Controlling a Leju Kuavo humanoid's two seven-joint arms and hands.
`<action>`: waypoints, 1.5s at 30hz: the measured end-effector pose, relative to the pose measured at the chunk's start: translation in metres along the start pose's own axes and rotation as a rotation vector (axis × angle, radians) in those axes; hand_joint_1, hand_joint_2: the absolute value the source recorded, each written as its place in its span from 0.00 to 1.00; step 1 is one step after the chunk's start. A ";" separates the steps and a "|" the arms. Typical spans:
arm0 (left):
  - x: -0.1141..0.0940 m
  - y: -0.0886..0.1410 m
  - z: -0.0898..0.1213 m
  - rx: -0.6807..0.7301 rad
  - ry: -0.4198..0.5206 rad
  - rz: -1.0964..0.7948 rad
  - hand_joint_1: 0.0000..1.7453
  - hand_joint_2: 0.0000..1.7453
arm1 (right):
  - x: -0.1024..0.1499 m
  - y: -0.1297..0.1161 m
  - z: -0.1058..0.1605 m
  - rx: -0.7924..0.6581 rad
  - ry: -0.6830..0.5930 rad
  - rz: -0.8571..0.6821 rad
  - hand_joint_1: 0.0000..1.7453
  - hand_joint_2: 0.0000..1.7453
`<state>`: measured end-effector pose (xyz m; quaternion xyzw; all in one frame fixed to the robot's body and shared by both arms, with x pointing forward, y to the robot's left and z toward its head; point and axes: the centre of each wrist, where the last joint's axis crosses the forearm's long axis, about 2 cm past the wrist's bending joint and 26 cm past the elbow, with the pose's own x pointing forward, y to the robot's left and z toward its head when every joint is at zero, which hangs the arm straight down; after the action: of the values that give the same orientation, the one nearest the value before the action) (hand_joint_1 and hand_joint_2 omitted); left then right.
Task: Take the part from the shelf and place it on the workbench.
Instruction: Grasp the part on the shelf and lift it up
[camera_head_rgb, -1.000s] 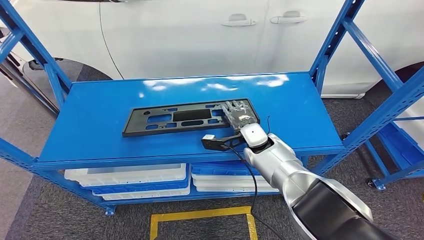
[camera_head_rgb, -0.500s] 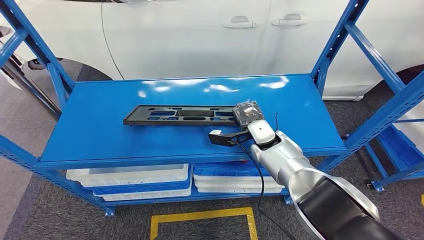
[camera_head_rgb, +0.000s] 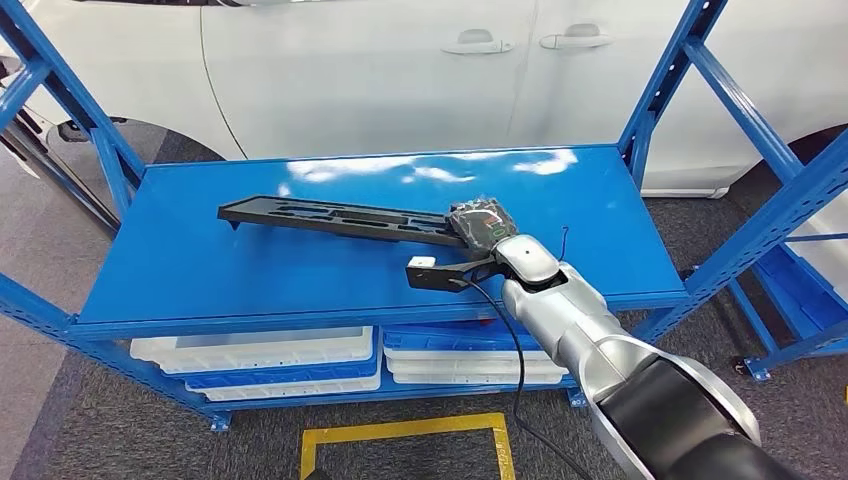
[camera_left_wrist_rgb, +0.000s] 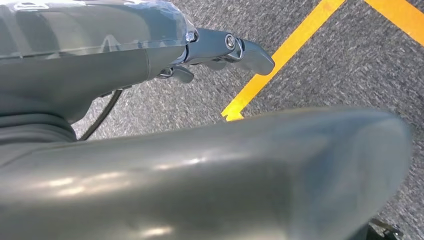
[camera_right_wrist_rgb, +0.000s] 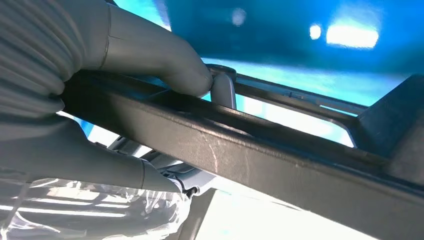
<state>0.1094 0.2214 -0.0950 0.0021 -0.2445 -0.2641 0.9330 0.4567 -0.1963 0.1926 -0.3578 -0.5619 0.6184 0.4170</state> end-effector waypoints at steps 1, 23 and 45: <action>0.000 0.000 0.000 0.001 0.000 0.002 0.00 0.00 | 0.001 -0.002 -0.001 -0.016 -0.038 -0.040 1.00 1.00; -0.016 0.003 0.003 0.044 0.005 0.057 0.00 0.00 | 0.032 0.001 0.041 -0.255 -0.672 -0.963 1.00 1.00; -0.024 0.001 0.006 0.069 0.070 0.080 0.00 0.00 | 0.193 0.090 0.184 -0.052 -1.139 -1.567 1.00 1.00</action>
<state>0.0892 0.2346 -0.1010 0.0337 -0.2203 -0.2179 0.9502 0.2022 -0.0936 0.1286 0.4625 -0.7722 0.2329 0.3682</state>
